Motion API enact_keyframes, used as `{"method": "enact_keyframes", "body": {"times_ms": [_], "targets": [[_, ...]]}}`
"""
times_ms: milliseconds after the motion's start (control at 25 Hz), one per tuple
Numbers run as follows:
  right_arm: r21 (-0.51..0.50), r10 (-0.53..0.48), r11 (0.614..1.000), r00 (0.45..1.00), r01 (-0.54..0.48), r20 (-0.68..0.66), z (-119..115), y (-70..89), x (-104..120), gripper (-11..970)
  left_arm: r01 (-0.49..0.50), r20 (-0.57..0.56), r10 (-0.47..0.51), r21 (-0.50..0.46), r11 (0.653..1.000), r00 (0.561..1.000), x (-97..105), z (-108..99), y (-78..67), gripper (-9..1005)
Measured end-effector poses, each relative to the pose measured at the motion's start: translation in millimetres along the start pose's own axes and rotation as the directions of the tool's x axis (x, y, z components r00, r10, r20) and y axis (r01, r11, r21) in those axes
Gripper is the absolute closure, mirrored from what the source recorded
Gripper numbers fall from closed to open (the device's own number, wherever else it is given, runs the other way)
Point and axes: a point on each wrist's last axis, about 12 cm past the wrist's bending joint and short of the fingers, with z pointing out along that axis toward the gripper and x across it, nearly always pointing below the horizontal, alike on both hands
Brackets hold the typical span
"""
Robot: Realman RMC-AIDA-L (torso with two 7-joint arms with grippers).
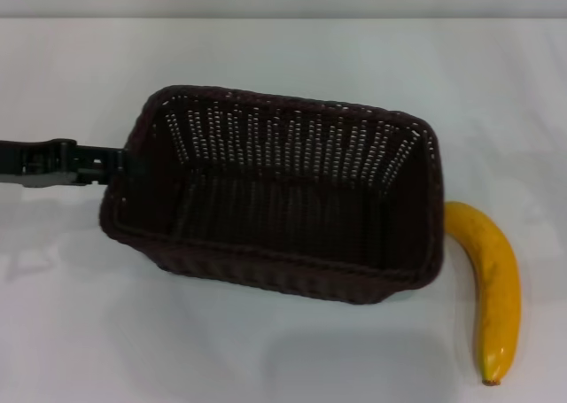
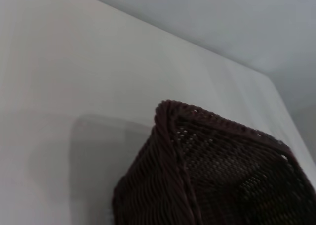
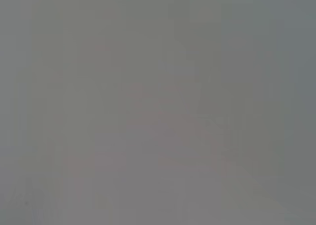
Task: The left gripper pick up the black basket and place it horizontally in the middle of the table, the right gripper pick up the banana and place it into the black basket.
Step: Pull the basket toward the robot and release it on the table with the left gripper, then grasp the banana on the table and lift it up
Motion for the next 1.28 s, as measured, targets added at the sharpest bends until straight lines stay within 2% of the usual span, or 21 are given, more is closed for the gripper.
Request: {"method": "enact_keyframes", "body": {"times_ms": [160, 400, 520, 640, 960, 1000, 1040, 1120, 1280], "targets": [[-0.004, 0.004, 1.0, 1.0, -0.004, -0.003, 2, 1.3, 1, 117, -0.012, -0.037, 0.013, 0.039, 0.999, 0.999, -5, 4, -7.3, 326], [-0.002, 0.005, 1.0, 1.0, -0.005, -0.012, 1, 1.0, 2, 117, 0.01, -0.111, 0.002, 0.108, 0.994, 0.994, -7, 15, -9.0, 326], [0.005, 0.025, 1.0, 1.0, -0.025, -0.018, -3, -1.6, 1, 117, 0.002, -0.128, 0.013, 0.121, 0.993, 0.992, -8, 13, -10.0, 326], [0.012, 0.052, 0.999, 0.998, -0.051, -0.034, -9, -8.6, -1, 117, -0.013, -0.123, 0.028, 0.113, 0.993, 0.992, -8, 2, -7.6, 326], [0.017, 0.091, 0.996, 0.994, -0.09, -0.066, -19, -31.3, -13, 117, -0.054, 0.038, 0.052, 0.065, 0.996, 0.998, -3, -49, 13.9, 325], [-0.008, 0.112, 0.994, 0.99, -0.113, -0.086, -19, -43.3, -24, 117, -0.073, 0.071, 0.069, 0.061, 0.995, 0.995, -3, -55, 15.3, 325], [-0.013, 0.115, 0.993, 0.989, -0.116, -0.091, -19, -44.1, -24, 117, -0.091, 0.096, 0.085, 0.056, 0.994, 0.992, -2, -60, 16.4, 325], [-0.064, 0.116, 0.99, 0.984, -0.125, -0.135, -16, -55.2, -37, 117, -0.141, 0.159, 0.132, 0.045, 0.989, 0.978, 2, -70, 17.9, 325], [-0.141, 0.102, 0.979, 0.957, -0.144, -0.271, -8, -75.9, -66, 117, -0.239, 0.299, 0.22, 0.025, 0.971, 0.928, 11, -85, 21.5, 325]]}}
